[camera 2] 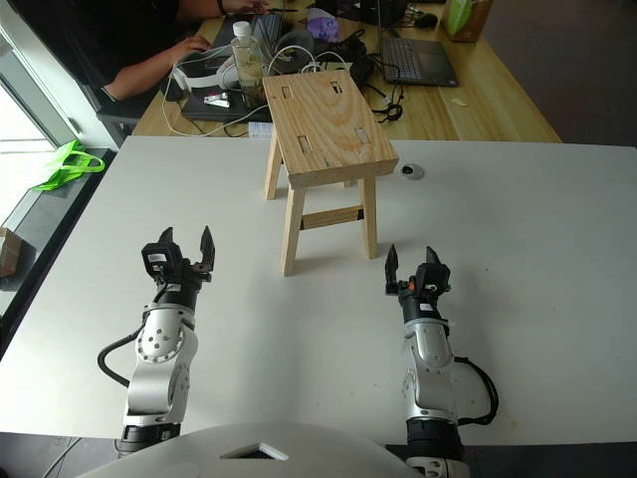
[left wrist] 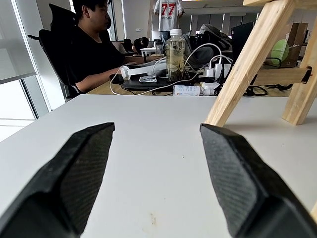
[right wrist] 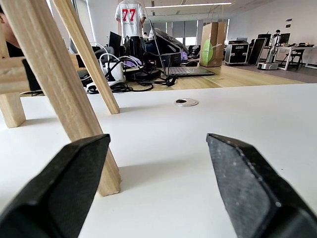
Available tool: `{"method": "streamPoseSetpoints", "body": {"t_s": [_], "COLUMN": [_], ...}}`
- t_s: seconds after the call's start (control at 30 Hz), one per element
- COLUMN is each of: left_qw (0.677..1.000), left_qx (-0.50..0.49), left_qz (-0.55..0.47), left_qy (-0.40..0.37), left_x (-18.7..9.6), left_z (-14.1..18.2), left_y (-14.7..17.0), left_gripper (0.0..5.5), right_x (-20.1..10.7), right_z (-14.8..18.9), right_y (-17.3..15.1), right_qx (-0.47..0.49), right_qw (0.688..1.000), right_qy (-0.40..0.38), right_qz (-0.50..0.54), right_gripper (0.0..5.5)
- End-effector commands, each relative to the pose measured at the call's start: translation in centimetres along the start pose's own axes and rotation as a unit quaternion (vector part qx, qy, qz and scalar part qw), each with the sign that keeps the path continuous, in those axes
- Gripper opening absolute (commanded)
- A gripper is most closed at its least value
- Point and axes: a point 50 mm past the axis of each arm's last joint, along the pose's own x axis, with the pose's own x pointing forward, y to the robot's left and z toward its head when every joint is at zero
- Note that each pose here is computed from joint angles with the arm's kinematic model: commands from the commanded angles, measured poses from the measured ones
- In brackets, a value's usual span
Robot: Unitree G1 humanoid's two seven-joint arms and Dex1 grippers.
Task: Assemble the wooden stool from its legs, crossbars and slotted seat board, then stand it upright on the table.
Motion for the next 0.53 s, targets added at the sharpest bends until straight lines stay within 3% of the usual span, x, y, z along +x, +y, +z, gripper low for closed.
{"method": "streamPoseSetpoints", "body": {"t_s": [0.03,0.53], "left_qw": [1.000,0.998], "left_qx": [0.010,-0.056], "left_qz": [-0.007,0.034], "left_qy": [-0.011,0.009], "left_x": [0.5,2.3], "left_z": [0.3,2.3], "left_y": [-0.1,-0.5], "left_gripper": [3.22,3.22], "right_x": [0.4,2.5], "right_z": [0.0,3.2], "right_y": [0.3,1.5], "right_qx": [-0.004,0.005], "right_qw": [1.000,0.998], "right_qy": [-0.006,-0.054], "right_qz": [0.002,0.012], "right_gripper": [3.60,3.60]}}
